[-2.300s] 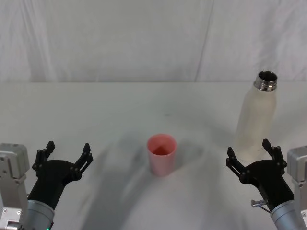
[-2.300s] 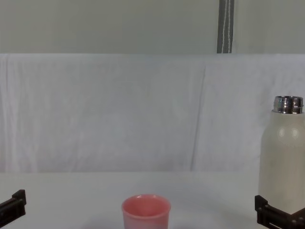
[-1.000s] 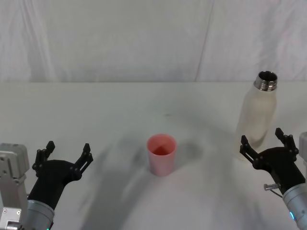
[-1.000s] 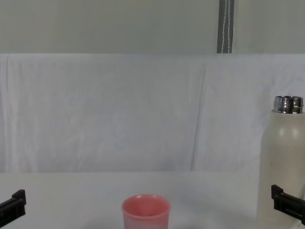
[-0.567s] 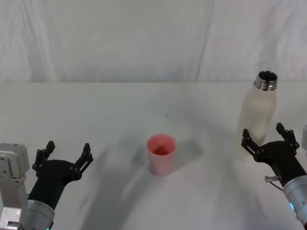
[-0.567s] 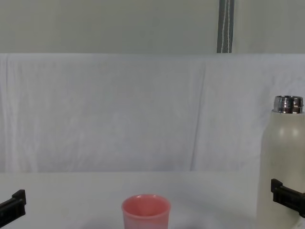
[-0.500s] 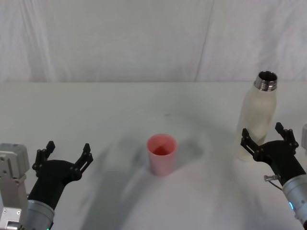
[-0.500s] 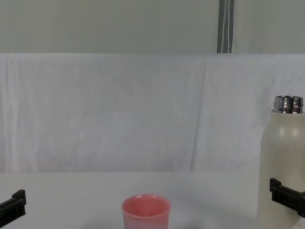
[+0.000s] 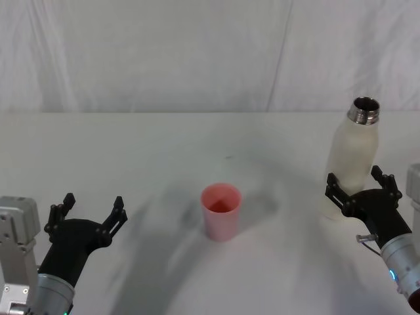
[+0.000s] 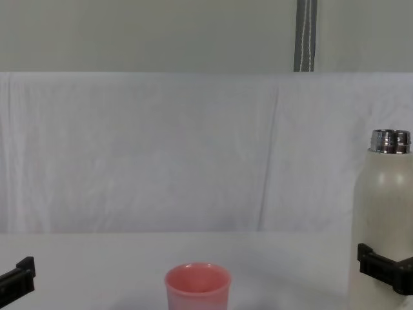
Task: Grasp the thermos with one hand and pour water into the cup lid.
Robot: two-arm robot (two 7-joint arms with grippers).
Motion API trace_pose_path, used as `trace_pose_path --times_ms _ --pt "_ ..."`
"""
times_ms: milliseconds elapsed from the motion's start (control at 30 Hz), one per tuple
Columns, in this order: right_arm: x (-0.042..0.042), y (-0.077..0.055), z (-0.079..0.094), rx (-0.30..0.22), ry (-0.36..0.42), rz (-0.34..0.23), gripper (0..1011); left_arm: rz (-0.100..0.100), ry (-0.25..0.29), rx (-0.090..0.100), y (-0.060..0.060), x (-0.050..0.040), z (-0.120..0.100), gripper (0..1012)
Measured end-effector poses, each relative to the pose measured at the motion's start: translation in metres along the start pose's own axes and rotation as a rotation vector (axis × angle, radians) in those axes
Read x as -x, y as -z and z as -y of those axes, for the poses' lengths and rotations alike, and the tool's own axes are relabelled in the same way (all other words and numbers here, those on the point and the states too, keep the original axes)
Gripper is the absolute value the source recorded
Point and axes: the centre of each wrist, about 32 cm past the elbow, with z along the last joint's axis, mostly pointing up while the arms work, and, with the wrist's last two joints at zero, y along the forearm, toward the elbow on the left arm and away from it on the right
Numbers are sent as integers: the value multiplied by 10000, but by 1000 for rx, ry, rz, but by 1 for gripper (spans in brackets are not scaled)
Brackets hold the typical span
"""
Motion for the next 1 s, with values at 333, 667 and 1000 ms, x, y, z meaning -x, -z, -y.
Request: trace_pose_path --times_ms 333,667,1000 --pt "-3 34 -115 7 -9 0 1001 0 0 0 0 0 0 1001" --pt "4 46 -182 8 -15 4 1001 0 0 0 0 0 0 1001" --pt "6 49 -174 9 -15 4 1002 0 0 0 0 0 0 1001"
